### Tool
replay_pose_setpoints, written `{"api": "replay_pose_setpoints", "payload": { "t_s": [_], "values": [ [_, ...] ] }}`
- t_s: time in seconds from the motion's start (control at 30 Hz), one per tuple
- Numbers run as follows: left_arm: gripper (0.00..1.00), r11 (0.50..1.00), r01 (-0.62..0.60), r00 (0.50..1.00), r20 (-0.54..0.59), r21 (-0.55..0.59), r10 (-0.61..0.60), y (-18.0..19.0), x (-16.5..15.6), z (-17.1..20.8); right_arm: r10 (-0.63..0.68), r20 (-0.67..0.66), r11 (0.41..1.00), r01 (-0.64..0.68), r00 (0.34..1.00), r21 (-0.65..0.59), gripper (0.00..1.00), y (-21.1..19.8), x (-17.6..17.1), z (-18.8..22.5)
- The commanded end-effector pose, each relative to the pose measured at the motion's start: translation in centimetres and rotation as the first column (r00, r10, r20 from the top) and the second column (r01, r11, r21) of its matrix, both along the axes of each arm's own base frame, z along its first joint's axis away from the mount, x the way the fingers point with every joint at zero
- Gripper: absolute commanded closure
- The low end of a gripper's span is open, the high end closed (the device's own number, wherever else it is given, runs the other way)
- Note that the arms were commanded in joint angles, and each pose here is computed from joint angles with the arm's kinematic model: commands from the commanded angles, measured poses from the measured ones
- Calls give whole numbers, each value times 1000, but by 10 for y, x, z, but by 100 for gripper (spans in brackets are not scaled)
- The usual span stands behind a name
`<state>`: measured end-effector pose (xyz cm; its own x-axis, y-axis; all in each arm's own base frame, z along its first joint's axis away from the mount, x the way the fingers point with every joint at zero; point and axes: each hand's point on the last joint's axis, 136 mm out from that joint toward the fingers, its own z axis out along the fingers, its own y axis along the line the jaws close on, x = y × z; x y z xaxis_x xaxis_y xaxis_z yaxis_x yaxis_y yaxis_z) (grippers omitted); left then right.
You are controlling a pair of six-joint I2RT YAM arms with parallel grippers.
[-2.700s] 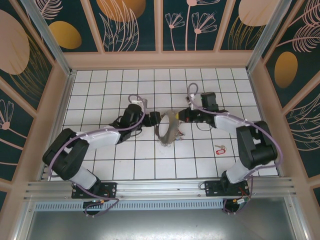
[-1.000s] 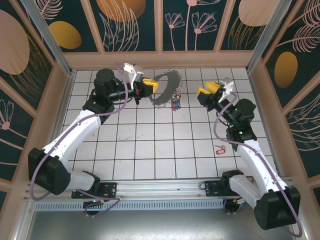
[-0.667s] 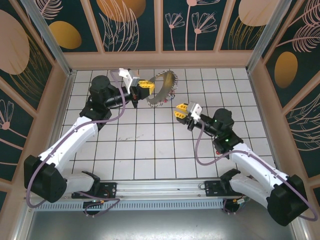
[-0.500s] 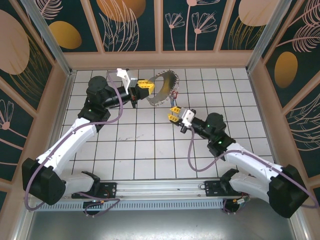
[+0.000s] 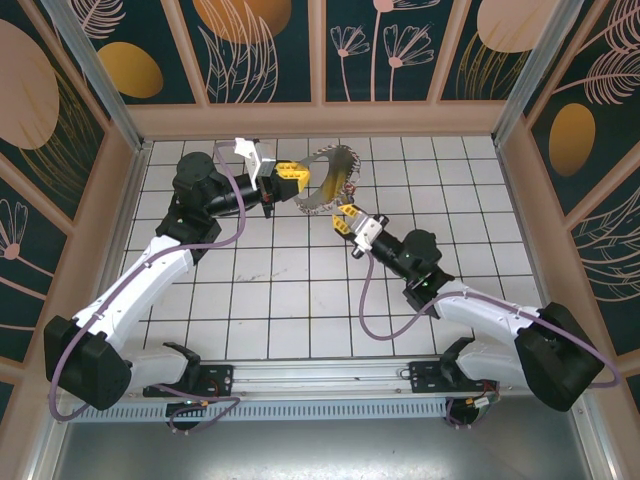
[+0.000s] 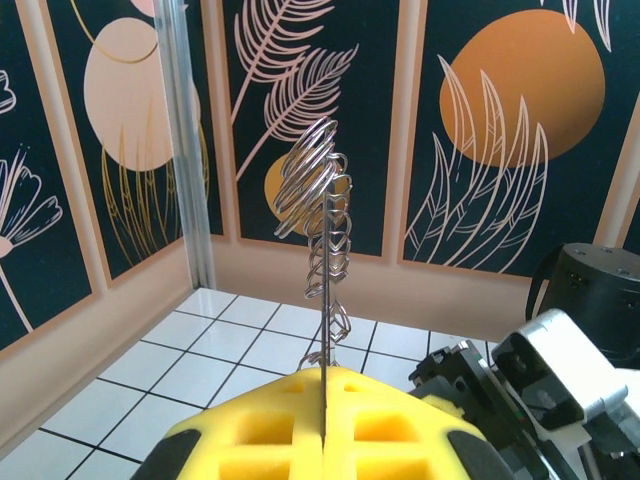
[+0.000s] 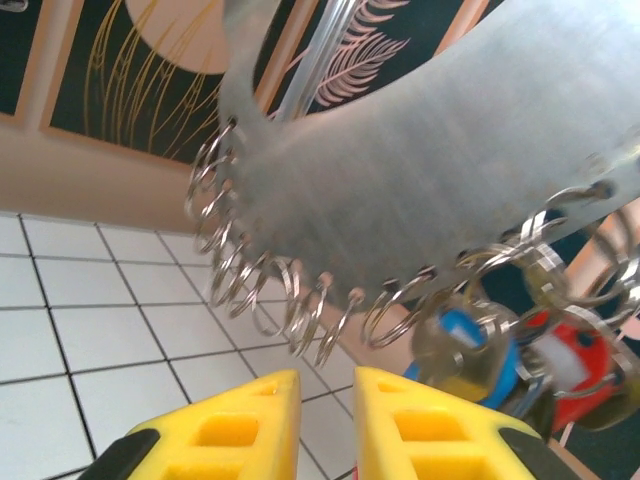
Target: Put the keys on the keyring
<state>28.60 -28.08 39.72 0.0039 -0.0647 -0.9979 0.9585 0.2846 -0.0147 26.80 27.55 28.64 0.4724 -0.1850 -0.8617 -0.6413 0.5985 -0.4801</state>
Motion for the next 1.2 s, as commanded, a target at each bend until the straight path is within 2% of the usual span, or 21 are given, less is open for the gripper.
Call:
{"api": "replay_pose_setpoints", "payload": {
  "t_s": [0.0, 0.23, 1.17],
  "values": [
    [100, 999, 19, 997, 79, -42, -16, 3, -10, 25, -19, 64, 997, 14, 998, 81, 79, -6, -3, 22],
    [100, 999, 22, 998, 65, -40, -20, 2, -8, 23, -26, 60, 995, 20, 998, 94, 83, -4, 1, 25],
    [100, 999, 25, 999, 39, -44, -24, 1, -7, 20, -48, 59, 988, 39, 997, 152, 83, -1, 12, 32]
  ]
}}
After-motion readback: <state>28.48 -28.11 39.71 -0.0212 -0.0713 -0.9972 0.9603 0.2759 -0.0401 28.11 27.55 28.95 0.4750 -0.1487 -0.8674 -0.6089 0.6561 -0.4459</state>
